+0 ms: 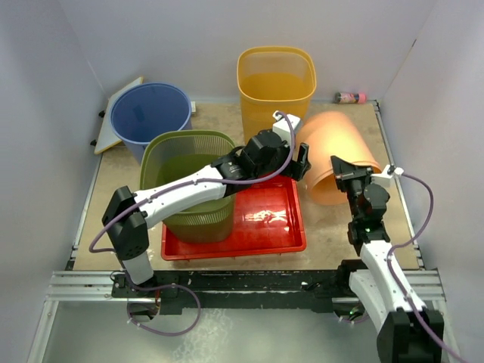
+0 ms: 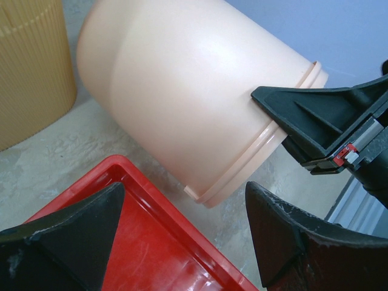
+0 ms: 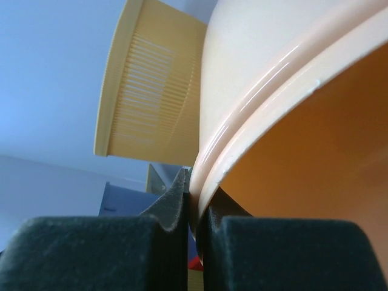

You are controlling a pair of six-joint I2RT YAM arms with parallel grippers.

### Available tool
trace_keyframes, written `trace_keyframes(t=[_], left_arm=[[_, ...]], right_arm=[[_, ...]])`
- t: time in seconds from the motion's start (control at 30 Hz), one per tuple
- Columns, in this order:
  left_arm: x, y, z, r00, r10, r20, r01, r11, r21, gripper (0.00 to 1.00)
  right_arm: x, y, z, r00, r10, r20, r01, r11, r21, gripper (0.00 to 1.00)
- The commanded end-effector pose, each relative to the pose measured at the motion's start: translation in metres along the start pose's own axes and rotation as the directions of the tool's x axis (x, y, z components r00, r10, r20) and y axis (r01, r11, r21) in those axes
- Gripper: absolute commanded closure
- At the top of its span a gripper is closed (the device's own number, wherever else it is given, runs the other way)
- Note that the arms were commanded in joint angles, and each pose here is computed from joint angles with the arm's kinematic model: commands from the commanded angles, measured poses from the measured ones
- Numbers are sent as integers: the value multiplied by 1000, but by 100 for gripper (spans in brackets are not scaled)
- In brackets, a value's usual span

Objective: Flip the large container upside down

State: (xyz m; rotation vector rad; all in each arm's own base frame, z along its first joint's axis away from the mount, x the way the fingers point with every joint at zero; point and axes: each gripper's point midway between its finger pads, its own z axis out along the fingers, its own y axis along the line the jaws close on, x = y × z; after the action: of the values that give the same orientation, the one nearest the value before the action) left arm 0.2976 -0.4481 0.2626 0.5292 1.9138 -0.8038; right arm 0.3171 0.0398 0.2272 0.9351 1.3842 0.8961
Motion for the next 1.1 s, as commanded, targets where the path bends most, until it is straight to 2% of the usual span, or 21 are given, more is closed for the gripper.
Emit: trace_keyframes(t=[0.0, 0.17, 0.27, 0.37, 0.5, 0.67, 0.73, 0.8, 0.87, 0.97, 1.07], left_arm=[[-35, -17, -5, 998, -43, 55, 40, 997, 59, 23], [-57, -15, -11, 995, -45, 84, 43, 999, 26, 23], [-62, 4, -5, 993, -78, 88, 81, 997, -21, 23], [-61, 21, 5, 992, -105, 68, 109, 993, -54, 23], [-60, 23, 8, 995, -88, 56, 91, 994, -57, 23], [-66, 25, 9, 997, -59, 47, 63, 995, -81, 23], [-67, 28, 11, 997, -56, 44, 60, 994, -95, 23], [-65, 29, 14, 998, -57, 39, 61, 993, -103, 23], [-63, 30, 16, 997, -63, 36, 67, 992, -104, 23], [-63, 32, 19, 997, -68, 44, 73, 991, -114, 23], [-70, 39, 20, 994, -78, 76, 89, 984, -152, 23]], right_arm=[[2, 53, 7, 999, -36, -13, 31, 957, -288, 100], [23, 122, 0, 982, -103, -157, -12, 801, -599, 100], [37, 136, -5, 958, -110, -266, -102, 735, -670, 100], [48, 116, 0, 933, -68, -353, -177, 768, -616, 100], [56, 92, 4, 909, -66, -412, -192, 811, -552, 100], [50, 53, 10, 885, -97, -455, -120, 897, -425, 100], [47, 24, 15, 867, -87, -490, -81, 946, -313, 100], [47, 0, 18, 849, -128, -513, 11, 974, -225, 88], [45, -15, 16, 827, -180, -533, 118, 982, -149, 72], [36, -13, 12, 814, -249, -525, 216, 968, -125, 50], [29, -8, 5, 814, -264, -518, 256, 963, -87, 39]])
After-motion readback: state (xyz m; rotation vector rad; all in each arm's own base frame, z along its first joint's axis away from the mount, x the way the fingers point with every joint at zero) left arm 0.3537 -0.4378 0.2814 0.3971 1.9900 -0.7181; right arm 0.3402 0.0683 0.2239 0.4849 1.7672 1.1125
